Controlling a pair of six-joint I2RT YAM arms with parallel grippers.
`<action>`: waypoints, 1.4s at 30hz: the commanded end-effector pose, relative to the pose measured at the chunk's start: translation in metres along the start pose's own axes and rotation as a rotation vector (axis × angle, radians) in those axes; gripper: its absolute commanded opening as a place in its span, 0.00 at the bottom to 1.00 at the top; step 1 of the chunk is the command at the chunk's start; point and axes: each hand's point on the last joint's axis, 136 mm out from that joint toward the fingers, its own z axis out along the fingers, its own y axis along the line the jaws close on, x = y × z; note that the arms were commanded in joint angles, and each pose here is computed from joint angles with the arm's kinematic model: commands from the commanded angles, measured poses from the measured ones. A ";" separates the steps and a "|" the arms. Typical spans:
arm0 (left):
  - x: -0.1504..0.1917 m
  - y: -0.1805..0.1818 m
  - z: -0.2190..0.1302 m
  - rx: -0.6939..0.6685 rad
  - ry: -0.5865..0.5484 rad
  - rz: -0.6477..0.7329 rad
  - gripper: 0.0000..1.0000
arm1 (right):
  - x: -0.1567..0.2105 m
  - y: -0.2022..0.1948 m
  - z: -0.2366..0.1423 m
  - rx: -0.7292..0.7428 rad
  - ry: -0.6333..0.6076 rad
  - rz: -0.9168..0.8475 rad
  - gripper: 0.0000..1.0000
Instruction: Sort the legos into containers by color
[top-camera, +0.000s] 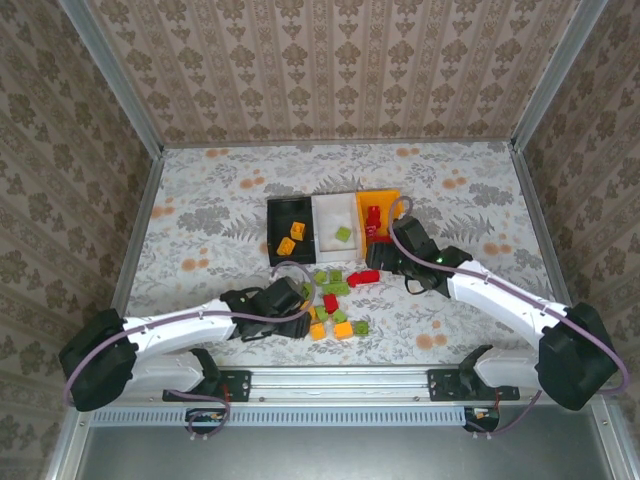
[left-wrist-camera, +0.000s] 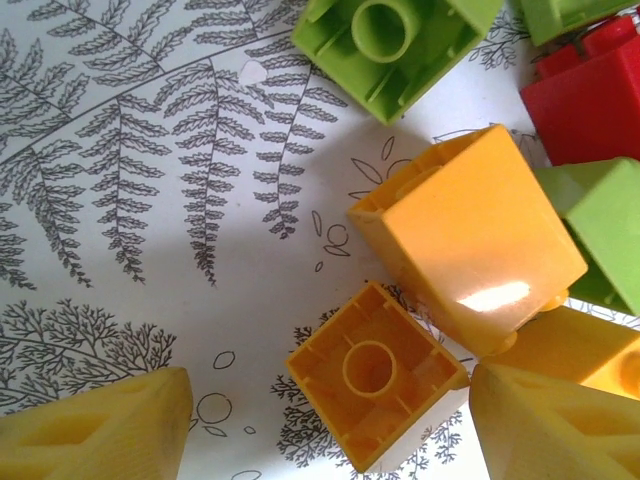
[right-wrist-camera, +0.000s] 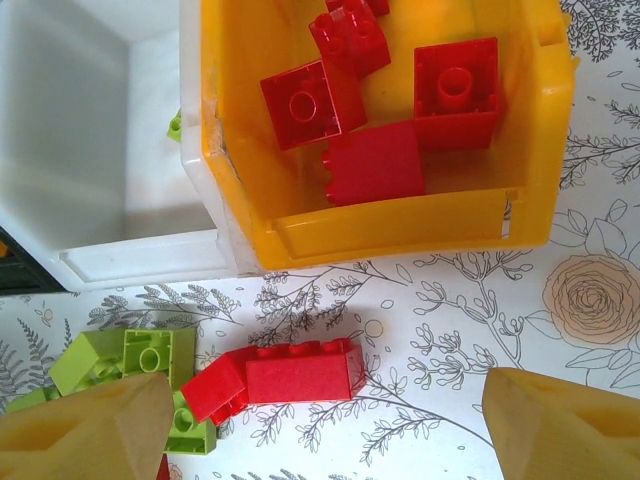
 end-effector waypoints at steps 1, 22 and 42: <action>0.010 0.015 0.004 -0.064 0.018 -0.032 0.72 | -0.002 0.003 -0.007 -0.026 -0.024 0.015 0.83; 0.016 0.019 0.020 -0.071 0.048 -0.076 0.54 | -0.005 -0.002 -0.019 -0.030 -0.060 0.015 0.83; -0.106 0.018 -0.066 0.011 -0.257 -0.125 0.34 | -0.008 0.000 -0.023 -0.041 -0.076 0.030 0.83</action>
